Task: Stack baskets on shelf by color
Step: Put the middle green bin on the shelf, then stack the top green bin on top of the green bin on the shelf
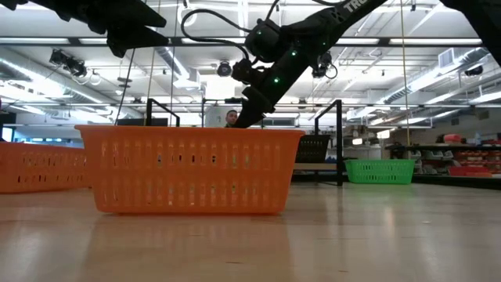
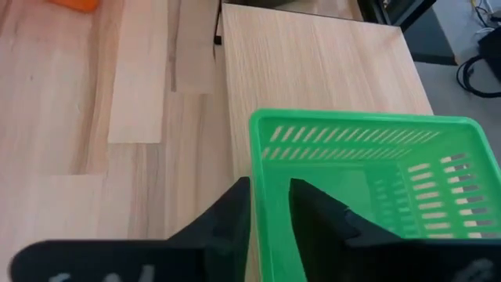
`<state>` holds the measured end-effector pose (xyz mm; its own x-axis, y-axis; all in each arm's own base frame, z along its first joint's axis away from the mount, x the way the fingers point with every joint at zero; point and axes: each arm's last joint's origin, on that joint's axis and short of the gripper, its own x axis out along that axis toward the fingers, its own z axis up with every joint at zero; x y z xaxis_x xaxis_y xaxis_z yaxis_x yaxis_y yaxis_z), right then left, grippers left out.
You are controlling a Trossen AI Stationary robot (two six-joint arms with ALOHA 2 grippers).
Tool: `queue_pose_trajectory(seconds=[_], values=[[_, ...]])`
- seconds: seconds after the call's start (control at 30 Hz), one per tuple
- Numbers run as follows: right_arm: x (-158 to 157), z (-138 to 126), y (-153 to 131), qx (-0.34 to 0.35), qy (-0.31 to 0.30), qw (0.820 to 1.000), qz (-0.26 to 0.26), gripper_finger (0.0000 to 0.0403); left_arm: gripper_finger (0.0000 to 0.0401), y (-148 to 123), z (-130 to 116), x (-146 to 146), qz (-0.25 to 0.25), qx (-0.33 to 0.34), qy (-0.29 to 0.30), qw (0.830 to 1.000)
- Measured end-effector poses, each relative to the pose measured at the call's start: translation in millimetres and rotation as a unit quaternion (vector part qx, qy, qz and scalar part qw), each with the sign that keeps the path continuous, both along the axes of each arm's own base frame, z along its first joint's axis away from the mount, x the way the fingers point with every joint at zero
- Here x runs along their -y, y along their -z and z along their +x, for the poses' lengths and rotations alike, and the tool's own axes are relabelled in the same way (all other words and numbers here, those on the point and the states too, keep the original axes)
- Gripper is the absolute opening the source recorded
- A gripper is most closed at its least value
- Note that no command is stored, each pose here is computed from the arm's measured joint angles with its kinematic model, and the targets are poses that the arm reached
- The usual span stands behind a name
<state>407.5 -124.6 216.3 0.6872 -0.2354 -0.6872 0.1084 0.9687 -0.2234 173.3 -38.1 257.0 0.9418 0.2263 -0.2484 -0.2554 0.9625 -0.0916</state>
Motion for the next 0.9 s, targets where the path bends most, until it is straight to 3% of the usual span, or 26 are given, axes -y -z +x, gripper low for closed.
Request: queue_pose_trajectory(seconds=[0.3,0.5,0.63,0.9], values=[[-3,6,-5,0.031,-0.012,0.999,-0.017,0.0130,0.0231,0,0,0,0.000,0.000,0.000,1.000],[-25,9,-19,0.049,-0.043,0.997,-0.049,0.0130,0.0231,0,0,0,0.002,-0.001,0.000,1.000],[-41,6,-35,0.058,-0.022,0.994,-0.086,0.0130,0.0231,0,0,0,0.004,-0.002,0.001,1.000],[-51,-29,-76,0.023,0.030,0.993,-0.114,0.0129,0.0231,0,0,0,-0.002,-0.001,0.007,1.000]])
